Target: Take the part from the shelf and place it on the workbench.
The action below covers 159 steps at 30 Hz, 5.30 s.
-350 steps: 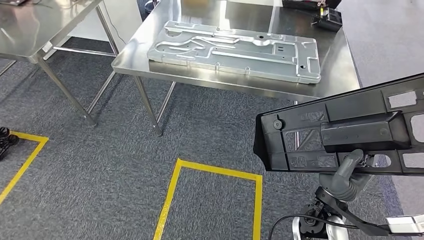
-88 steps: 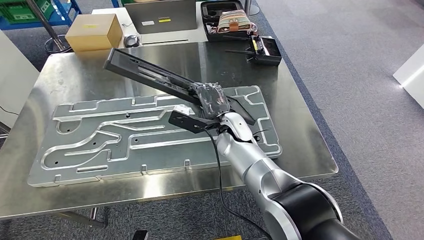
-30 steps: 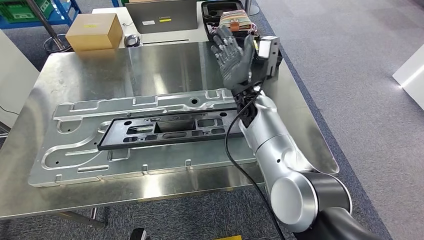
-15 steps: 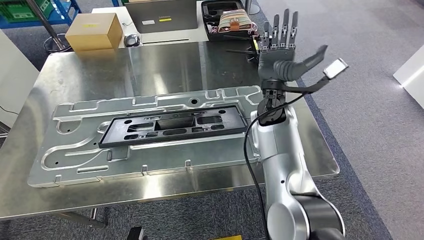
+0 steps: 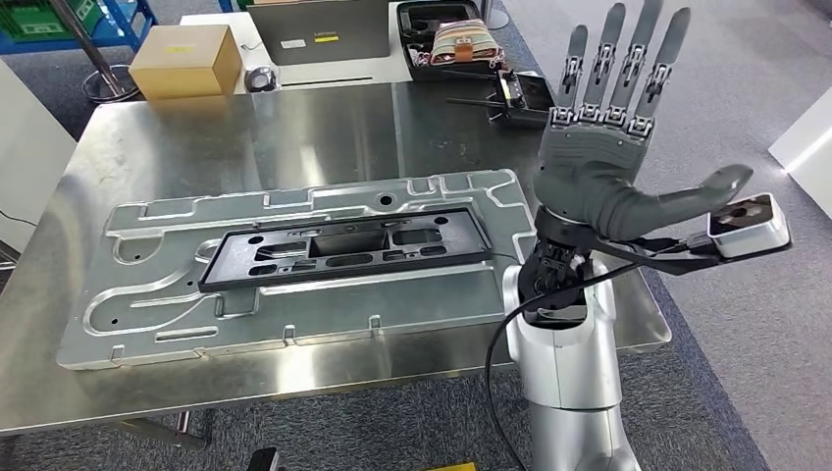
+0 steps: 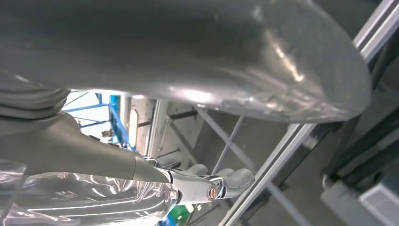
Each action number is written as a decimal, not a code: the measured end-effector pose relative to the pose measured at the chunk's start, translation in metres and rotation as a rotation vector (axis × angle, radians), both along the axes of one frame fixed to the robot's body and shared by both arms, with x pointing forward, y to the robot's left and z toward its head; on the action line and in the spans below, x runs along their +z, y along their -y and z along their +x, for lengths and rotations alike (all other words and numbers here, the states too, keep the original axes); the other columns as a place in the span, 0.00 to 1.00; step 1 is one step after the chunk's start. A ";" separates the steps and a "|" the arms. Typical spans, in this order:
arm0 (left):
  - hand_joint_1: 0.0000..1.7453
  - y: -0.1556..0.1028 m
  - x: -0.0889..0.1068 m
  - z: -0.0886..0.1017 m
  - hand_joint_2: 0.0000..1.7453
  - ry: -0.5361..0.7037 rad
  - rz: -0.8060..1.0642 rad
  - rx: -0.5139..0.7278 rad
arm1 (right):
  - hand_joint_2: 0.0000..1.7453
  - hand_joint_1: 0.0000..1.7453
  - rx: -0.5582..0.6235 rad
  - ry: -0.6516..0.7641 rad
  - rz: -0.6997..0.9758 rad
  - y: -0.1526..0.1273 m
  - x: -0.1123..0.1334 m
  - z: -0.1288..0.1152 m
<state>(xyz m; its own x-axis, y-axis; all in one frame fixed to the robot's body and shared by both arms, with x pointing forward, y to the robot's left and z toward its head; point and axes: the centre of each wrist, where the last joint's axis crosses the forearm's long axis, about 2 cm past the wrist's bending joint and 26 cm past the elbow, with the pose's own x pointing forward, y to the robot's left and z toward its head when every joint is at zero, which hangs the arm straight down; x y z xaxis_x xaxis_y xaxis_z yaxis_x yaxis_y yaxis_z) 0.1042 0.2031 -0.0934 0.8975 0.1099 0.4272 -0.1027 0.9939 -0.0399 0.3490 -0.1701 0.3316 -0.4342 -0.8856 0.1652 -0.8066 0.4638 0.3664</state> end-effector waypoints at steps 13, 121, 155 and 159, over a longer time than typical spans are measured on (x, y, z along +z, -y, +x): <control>0.00 0.000 0.001 0.004 0.00 0.004 -0.004 -0.017 | 0.00 0.00 -0.044 0.064 -0.025 0.010 -0.005 -0.018; 0.00 -0.015 -0.005 -0.013 0.00 0.012 0.039 -0.124 | 0.00 0.00 -0.826 -0.421 0.083 0.137 -0.139 -0.088; 0.00 -0.016 -0.007 -0.021 0.00 -0.033 0.039 -0.109 | 0.00 0.00 -0.050 -2.599 -1.359 0.112 -0.440 -0.292; 0.00 -0.016 -0.007 -0.022 0.00 -0.041 0.034 -0.110 | 0.00 0.00 0.370 -2.363 -1.835 0.091 -0.440 -0.291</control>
